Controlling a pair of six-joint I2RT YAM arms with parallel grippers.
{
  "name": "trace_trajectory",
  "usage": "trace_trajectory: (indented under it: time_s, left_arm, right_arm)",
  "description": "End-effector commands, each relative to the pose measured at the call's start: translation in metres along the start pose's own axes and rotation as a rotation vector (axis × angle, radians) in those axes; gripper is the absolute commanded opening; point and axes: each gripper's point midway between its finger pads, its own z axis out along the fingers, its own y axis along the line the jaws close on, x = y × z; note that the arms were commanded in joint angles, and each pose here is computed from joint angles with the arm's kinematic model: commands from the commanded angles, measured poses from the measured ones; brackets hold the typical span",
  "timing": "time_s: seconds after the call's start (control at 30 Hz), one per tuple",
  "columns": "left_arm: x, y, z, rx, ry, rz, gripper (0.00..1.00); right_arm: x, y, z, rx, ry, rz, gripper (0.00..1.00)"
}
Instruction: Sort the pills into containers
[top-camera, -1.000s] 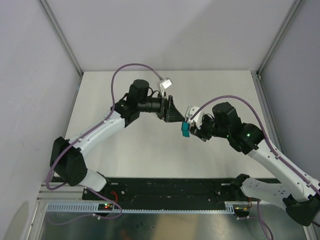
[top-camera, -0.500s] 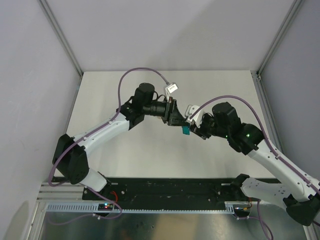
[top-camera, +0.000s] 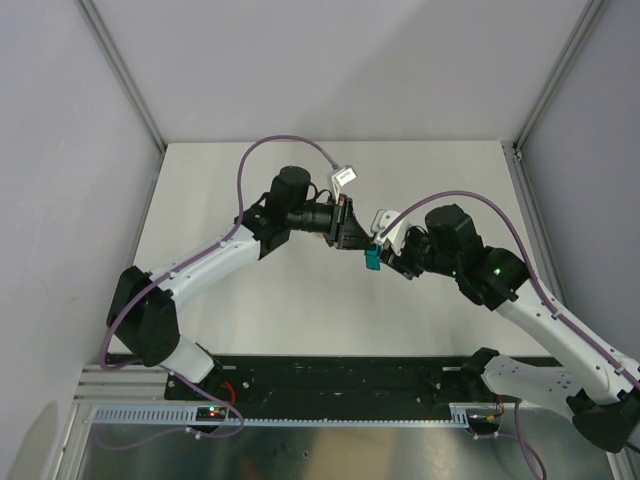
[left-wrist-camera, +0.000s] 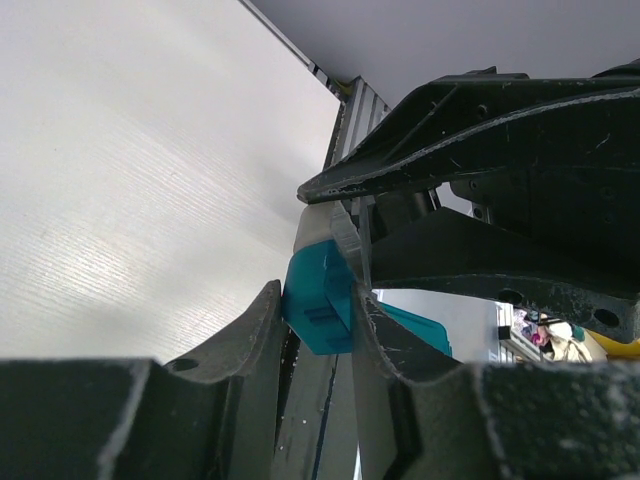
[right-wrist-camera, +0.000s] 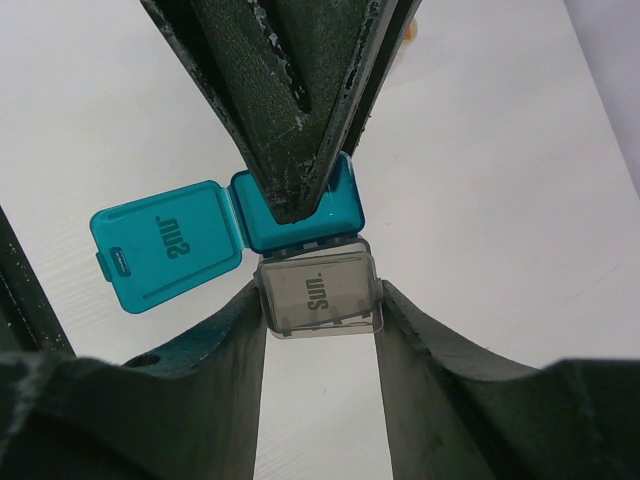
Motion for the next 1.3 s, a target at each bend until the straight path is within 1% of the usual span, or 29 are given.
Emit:
trace_trajectory:
  time_s: [0.0, 0.17, 0.3, 0.4, 0.63, 0.93, 1.1, 1.27]
  left_arm:
    - [0.005, -0.020, 0.004, 0.075, 0.023, 0.023, 0.01]
    - [0.004, -0.019, 0.003, 0.067, 0.017, 0.019, 0.00]
    - [0.004, -0.019, 0.003, 0.064, 0.015, 0.019, 0.00]
    - [0.003, -0.020, 0.002, 0.064, 0.012, 0.022, 0.00]
    - [0.002, -0.017, 0.000, 0.055, 0.006, 0.029, 0.00]
    - [-0.006, -0.008, -0.007, 0.019, -0.028, 0.047, 0.00]
    - [-0.006, -0.004, -0.008, 0.008, -0.033, 0.079, 0.00]
    - [-0.002, -0.004, -0.008, 0.001, -0.023, 0.133, 0.00]
  right_arm:
    - [-0.024, -0.016, -0.006, 0.058, -0.077, 0.022, 0.26]
    - [-0.019, -0.012, -0.004, 0.037, -0.061, 0.040, 0.51]
    - [-0.015, -0.008, -0.004, 0.019, -0.048, 0.049, 0.64]
    - [-0.013, -0.007, -0.006, 0.012, -0.042, 0.053, 0.71]
    - [-0.007, -0.003, -0.009, -0.015, -0.026, 0.068, 0.78]
    - [0.008, 0.015, -0.024, -0.106, 0.001, 0.095, 0.82]
    - [0.003, 0.014, -0.035, -0.123, -0.053, 0.141, 0.83]
    - [-0.006, 0.006, -0.037, -0.157, -0.090, 0.241, 0.83]
